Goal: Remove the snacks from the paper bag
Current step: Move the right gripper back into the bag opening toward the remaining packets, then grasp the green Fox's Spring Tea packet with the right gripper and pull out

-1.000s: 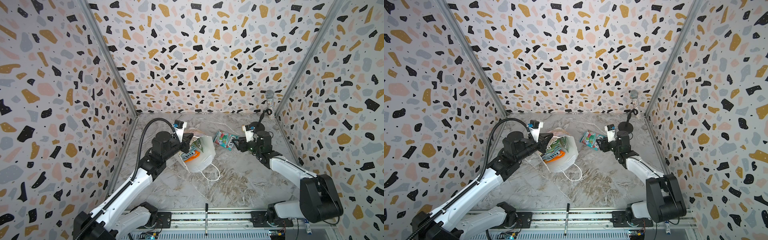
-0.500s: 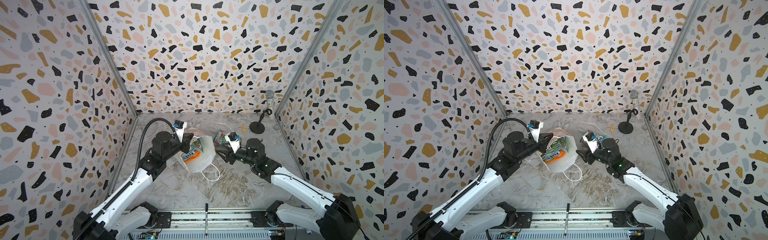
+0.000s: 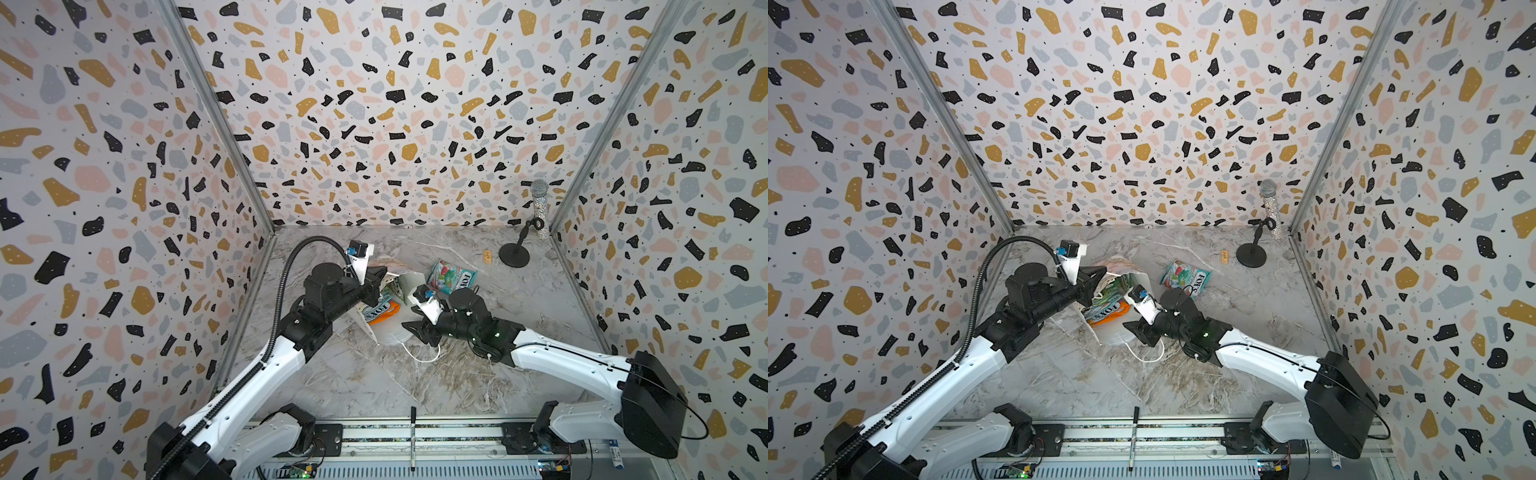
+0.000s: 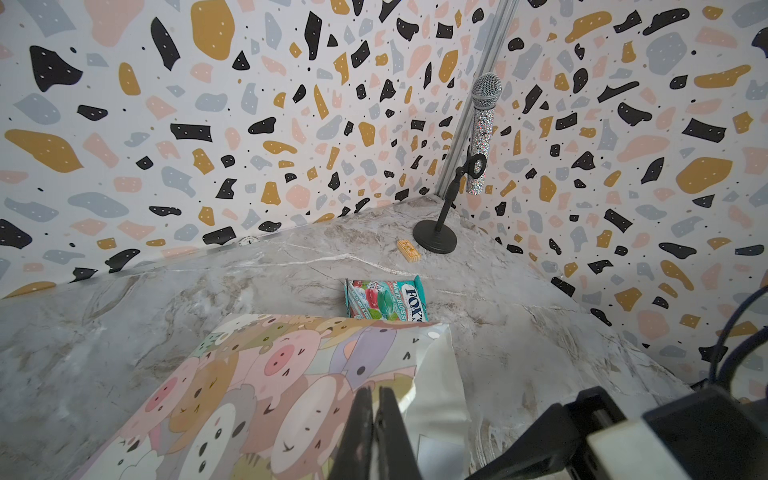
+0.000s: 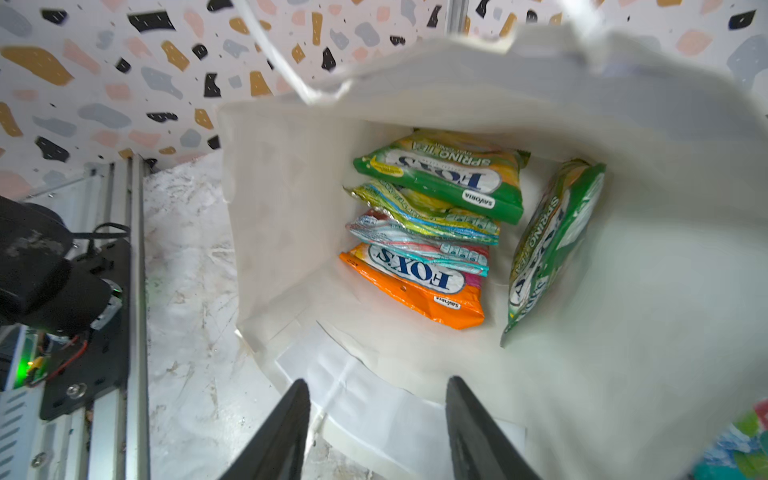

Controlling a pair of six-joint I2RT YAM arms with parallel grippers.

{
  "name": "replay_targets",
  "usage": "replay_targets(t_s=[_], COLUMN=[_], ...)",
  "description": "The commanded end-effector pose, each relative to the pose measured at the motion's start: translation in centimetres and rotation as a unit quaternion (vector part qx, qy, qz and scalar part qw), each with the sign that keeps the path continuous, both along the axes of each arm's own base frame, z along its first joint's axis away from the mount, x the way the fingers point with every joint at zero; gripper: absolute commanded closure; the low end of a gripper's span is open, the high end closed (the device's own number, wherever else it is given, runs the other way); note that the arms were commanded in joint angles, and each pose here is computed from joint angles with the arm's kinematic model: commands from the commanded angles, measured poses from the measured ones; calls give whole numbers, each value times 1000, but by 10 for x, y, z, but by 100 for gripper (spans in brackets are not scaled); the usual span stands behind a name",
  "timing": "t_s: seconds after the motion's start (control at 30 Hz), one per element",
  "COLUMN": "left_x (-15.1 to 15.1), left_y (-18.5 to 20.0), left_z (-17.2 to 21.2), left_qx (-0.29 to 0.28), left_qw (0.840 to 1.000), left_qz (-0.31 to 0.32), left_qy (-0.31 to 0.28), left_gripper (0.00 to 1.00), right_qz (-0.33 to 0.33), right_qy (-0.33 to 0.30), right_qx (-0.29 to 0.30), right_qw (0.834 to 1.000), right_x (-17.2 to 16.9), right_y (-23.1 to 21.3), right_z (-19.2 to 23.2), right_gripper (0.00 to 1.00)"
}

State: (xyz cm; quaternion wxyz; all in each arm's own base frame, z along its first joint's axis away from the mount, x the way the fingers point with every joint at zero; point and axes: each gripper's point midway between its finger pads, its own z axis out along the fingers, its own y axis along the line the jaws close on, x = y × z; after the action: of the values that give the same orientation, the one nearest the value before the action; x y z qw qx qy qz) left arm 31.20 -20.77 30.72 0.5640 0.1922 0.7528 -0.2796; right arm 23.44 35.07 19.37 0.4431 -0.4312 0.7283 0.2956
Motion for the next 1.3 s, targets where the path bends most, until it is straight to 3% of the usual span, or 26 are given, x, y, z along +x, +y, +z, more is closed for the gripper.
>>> replay_targets(t_s=[0.0, 0.5, 0.97, 1.27], left_x=[1, -3, -9, -12], left_y=[0, -3, -7, -8], left_z=[8, 12, 18, 21], left_qx=[-5, -9, -16, -19], left_qw=[1000, 1000, 999, 999], left_qz=[3, -8, -26, -30], left_qy=[-18, -23, -32, -36], left_gripper=[100, 100, 100, 100], right_qz=[-35, -180, -275, -287], right_qy=[-23, -23, -31, -41], right_qx=[-12, -87, -68, -68], right_qw=[999, 980, 959, 955], right_x=[17, 78, 113, 125], right_y=[8, 19, 22, 29], right_z=[4, -52, -56, -61], right_gripper=[48, 54, 65, 61])
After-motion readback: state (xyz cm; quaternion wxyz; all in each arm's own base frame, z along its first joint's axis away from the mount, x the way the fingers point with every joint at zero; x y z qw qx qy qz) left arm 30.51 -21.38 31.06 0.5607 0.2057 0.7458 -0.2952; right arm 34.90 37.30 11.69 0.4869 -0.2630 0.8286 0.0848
